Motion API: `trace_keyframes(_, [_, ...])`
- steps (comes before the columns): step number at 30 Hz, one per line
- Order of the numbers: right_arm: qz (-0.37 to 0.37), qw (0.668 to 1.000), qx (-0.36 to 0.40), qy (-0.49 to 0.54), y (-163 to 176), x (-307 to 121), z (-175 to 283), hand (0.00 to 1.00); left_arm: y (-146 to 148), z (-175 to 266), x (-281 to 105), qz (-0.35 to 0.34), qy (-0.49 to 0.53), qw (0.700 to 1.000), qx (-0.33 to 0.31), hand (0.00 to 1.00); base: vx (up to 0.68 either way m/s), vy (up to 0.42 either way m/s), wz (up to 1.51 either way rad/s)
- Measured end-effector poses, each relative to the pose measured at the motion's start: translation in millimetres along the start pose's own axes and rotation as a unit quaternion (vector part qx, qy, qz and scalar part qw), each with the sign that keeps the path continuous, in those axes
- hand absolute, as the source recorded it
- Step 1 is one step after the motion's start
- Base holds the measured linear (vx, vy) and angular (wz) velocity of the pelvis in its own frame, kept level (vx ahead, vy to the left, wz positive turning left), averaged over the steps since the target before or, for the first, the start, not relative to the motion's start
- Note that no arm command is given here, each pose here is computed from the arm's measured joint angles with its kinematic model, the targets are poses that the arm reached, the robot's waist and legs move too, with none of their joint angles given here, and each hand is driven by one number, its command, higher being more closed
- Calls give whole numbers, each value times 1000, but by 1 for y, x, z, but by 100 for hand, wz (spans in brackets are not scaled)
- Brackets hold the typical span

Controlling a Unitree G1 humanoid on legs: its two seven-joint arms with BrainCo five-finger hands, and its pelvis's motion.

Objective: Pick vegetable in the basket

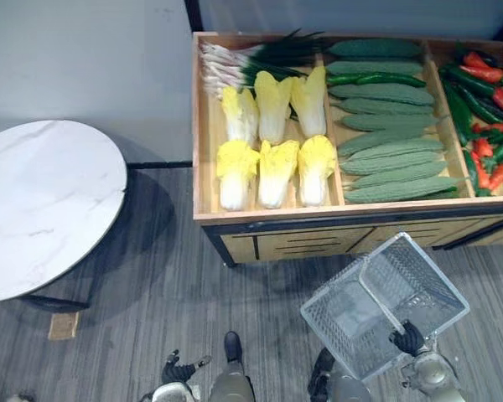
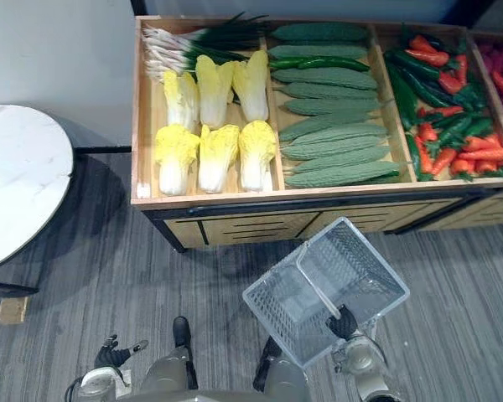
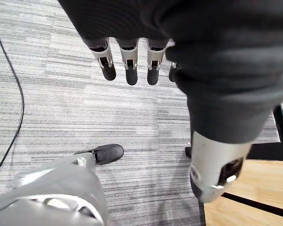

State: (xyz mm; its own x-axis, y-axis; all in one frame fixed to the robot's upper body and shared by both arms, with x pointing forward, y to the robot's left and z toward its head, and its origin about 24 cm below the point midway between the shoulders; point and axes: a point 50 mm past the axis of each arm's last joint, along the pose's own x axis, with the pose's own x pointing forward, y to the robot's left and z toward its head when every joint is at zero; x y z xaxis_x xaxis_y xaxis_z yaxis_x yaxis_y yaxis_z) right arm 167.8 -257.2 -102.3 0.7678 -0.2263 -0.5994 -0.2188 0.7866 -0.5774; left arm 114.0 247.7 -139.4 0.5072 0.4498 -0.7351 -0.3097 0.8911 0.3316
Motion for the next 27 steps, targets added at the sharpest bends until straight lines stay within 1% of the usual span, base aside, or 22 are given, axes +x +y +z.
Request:
trace_keyframes(5, [4,1000,13,27,7,0,-8,100,8,4,2,22,-5,1000,-21,0,-1,56,-34])
trace_keyframes(11, [5,995,53,89,14,-5,-30,100,13,6,3,43,-3,997,-56,0,56,14,-3])
trace_keyframes(14, [-1,992,65,106,15,-7,-35,100,10,18,2,63,-21,991,-118,0,71,2,14])
trace_keyframes(15, [-5,991,73,112,16,-8,-37,100,9,31,-1,71,-51,985,-151,0,67,-1,19])
trace_keyframes(17, [-13,990,82,116,18,-8,-38,100,5,58,-7,77,-112,974,-182,0,54,0,21])
trace_keyframes(18, [-18,989,86,118,19,-9,-39,100,4,78,-14,81,-155,963,-203,0,45,2,15])
trace_keyframes(19, [-20,989,91,119,20,-9,-39,100,4,89,-18,84,-178,957,-215,0,69,4,12])
trace_keyframes(21, [-20,987,103,122,22,-10,-40,100,8,128,-36,98,-266,925,-251,0,59,3,3])
trace_keyframes(22, [-22,987,105,124,22,-11,-41,100,10,137,-41,104,-287,917,-257,0,61,1,-2])
trace_keyframes(23, [-27,986,110,126,20,-11,-42,100,13,154,-49,116,-327,900,-264,0,58,-2,-4])
trace_keyframes(24, [-33,985,113,128,19,-12,-43,100,16,169,-56,126,-355,884,-277,0,54,-3,-4])
trace_keyframes(25, [-34,985,114,129,18,-12,-44,100,18,177,-60,133,-368,876,-282,0,45,-6,-8])
trace_keyframes(27, [-37,984,114,129,19,-12,-45,100,26,201,-75,165,-411,842,-308,0,37,-11,-17])
